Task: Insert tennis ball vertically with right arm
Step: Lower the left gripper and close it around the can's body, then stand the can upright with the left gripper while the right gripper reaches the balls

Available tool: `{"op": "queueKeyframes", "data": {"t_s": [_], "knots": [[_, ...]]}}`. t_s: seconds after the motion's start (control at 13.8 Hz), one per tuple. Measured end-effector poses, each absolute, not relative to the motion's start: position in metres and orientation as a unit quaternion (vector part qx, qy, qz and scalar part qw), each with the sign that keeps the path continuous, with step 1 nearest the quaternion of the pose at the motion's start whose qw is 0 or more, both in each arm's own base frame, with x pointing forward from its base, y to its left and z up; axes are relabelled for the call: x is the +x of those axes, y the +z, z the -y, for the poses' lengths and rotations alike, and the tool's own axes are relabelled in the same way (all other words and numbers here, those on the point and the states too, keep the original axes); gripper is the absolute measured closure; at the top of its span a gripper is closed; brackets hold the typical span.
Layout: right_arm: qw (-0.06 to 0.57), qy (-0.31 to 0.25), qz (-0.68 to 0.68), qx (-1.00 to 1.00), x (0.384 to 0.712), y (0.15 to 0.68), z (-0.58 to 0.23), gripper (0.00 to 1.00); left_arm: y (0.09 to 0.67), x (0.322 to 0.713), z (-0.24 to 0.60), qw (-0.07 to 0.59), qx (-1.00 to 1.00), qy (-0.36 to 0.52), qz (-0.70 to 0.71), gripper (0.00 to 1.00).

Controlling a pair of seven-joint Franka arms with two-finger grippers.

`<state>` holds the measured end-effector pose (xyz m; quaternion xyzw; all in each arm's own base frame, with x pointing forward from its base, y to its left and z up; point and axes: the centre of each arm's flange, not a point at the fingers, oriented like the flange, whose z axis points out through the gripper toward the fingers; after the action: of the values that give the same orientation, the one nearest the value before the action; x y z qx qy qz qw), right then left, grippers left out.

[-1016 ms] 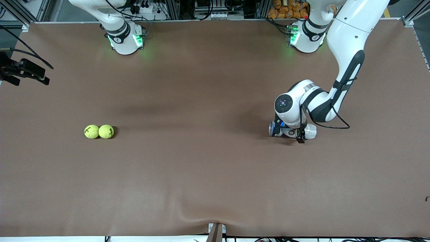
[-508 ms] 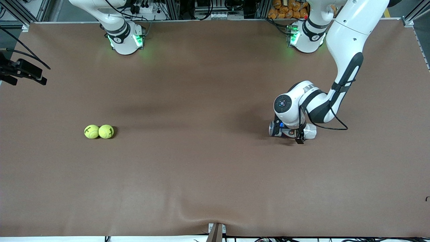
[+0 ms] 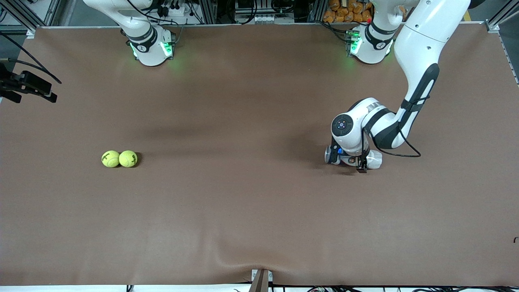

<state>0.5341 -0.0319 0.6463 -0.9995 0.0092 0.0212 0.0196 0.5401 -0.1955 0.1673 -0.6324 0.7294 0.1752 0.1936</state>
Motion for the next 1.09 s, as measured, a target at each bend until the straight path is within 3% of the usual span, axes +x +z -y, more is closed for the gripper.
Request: {"op": "queueKeyframes", "data": {"t_s": [1.09], "knots": [[0.020, 0.021, -0.009, -1.000, 0.5341, 0.6462, 0.0314, 0.00, 0.1689, 0.5413, 0.1968, 0.194, -0.633, 0.173, -0.729, 0.28]]}}
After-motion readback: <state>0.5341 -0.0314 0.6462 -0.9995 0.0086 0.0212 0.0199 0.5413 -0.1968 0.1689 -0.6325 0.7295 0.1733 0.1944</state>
